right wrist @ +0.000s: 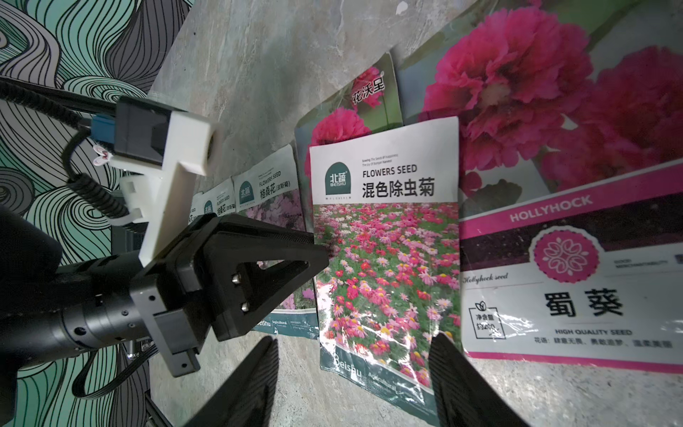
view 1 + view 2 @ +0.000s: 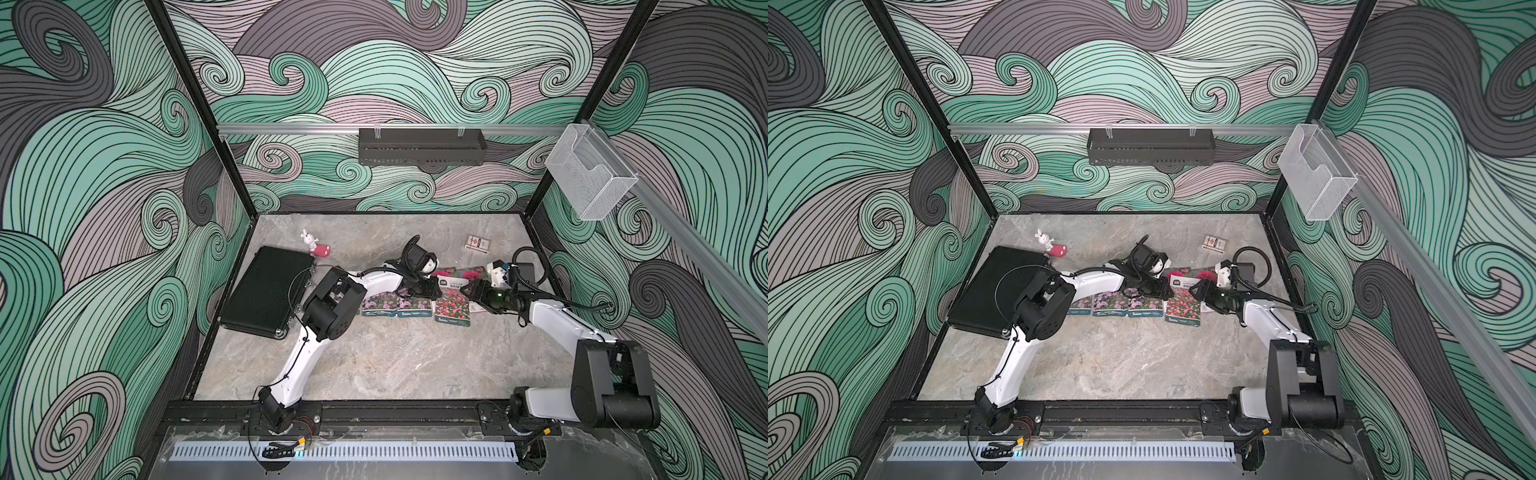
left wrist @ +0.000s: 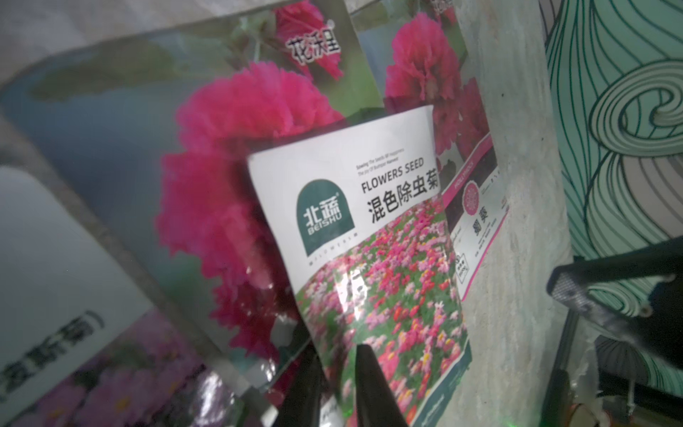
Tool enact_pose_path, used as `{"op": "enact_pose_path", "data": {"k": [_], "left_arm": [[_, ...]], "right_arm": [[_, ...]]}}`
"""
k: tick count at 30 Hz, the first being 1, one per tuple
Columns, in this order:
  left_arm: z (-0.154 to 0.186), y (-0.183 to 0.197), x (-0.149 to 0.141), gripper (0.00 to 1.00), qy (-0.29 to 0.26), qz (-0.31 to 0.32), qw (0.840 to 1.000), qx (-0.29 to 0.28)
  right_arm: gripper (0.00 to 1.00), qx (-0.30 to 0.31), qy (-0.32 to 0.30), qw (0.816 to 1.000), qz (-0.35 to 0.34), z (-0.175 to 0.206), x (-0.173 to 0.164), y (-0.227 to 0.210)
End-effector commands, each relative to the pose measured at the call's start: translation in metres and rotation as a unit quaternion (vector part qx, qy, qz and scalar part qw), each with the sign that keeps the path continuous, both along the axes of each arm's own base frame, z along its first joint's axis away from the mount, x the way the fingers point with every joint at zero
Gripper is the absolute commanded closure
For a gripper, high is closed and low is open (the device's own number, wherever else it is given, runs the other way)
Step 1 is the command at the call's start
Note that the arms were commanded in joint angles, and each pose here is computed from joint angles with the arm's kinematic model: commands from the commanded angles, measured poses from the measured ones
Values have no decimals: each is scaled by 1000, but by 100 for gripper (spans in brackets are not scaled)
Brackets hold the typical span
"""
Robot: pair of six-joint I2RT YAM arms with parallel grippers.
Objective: Arrange the seed packets in a row
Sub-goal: Pick up the seed packet from the center of the board.
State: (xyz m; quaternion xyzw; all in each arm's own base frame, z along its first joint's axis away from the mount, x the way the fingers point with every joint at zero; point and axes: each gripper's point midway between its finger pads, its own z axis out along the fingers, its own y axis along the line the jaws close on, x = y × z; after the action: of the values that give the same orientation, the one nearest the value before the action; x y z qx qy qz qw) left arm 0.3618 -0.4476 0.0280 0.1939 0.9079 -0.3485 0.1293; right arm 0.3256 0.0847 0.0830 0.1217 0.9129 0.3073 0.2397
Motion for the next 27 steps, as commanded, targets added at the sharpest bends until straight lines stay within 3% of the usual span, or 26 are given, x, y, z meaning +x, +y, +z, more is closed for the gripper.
{"op": "enact_pose_path", "data": {"k": [1,8,14,21,27], "left_arm": [[5,-11,0,97,-2,-7,1000,-11],[36,-19,2,100,-18,-13,999,-42],[92,-23,1,100,-36,-17,995,-88],[167,-10,-4,100,-38,1,986,-162],[209,7,-8,100,-46,9,979,-201]], "right_arm": [[33,4,-12,1000,-1,6,0,1],[33,-3,-18,1000,-6,14,-1,-2],[33,-21,-53,998,-25,56,-5,-11],[31,13,-120,992,-49,104,-11,-22],[28,52,-164,983,-63,106,-1,-28]]}}
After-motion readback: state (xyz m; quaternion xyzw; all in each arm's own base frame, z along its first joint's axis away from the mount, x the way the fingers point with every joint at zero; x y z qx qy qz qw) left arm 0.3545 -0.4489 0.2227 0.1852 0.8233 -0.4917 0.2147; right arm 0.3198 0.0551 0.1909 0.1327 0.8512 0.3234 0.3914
